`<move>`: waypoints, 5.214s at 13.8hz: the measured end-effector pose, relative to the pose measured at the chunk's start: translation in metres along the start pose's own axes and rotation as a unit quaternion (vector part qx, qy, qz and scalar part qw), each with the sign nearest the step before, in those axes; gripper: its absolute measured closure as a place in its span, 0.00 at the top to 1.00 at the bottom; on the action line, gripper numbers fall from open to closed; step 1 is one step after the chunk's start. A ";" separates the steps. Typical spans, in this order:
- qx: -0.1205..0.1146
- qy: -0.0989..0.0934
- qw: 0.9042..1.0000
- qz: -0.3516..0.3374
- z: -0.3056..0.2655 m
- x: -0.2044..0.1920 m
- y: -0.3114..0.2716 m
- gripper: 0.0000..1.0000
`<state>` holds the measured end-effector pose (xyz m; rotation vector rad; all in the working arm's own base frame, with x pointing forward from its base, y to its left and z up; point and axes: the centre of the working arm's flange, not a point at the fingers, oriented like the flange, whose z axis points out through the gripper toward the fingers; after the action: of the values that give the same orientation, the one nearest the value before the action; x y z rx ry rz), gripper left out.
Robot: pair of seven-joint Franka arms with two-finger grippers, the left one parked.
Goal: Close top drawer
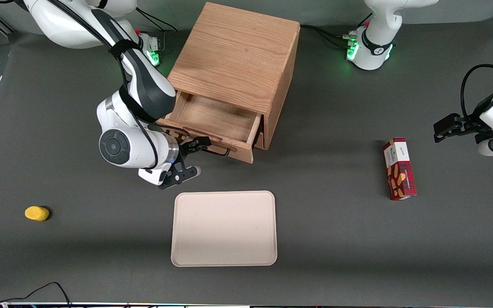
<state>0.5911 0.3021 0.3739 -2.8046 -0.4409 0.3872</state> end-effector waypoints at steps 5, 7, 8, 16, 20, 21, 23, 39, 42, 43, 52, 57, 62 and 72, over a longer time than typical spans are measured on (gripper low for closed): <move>-0.010 0.011 0.998 -0.057 -0.004 0.002 0.001 1.00; -0.017 0.015 0.995 -0.092 -0.007 0.003 -0.001 1.00; -0.021 0.016 0.994 -0.108 -0.008 0.003 -0.001 1.00; -0.028 0.010 0.986 -0.164 -0.011 0.000 -0.006 1.00; -0.028 0.005 0.983 -0.182 -0.011 -0.001 -0.010 1.00; -0.029 0.005 0.982 -0.185 -0.011 -0.002 -0.012 1.00; -0.028 0.001 0.981 -0.190 -0.011 -0.006 -0.019 1.00; -0.023 -0.022 0.983 -0.180 0.005 -0.029 -0.060 1.00; -0.023 -0.028 0.982 -0.183 0.010 -0.035 -0.068 1.00; -0.023 -0.029 0.982 -0.184 0.012 -0.036 -0.070 1.00; -0.021 -0.038 0.981 -0.187 0.024 -0.046 -0.091 1.00; -0.021 -0.037 0.982 -0.186 0.022 -0.047 -0.090 1.00; -0.029 -0.015 0.983 -0.183 -0.015 -0.055 -0.092 1.00; -0.117 0.082 0.987 -0.072 -0.204 -0.093 0.002 1.00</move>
<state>0.5678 0.2230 0.5826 -2.9722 -0.6869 0.0758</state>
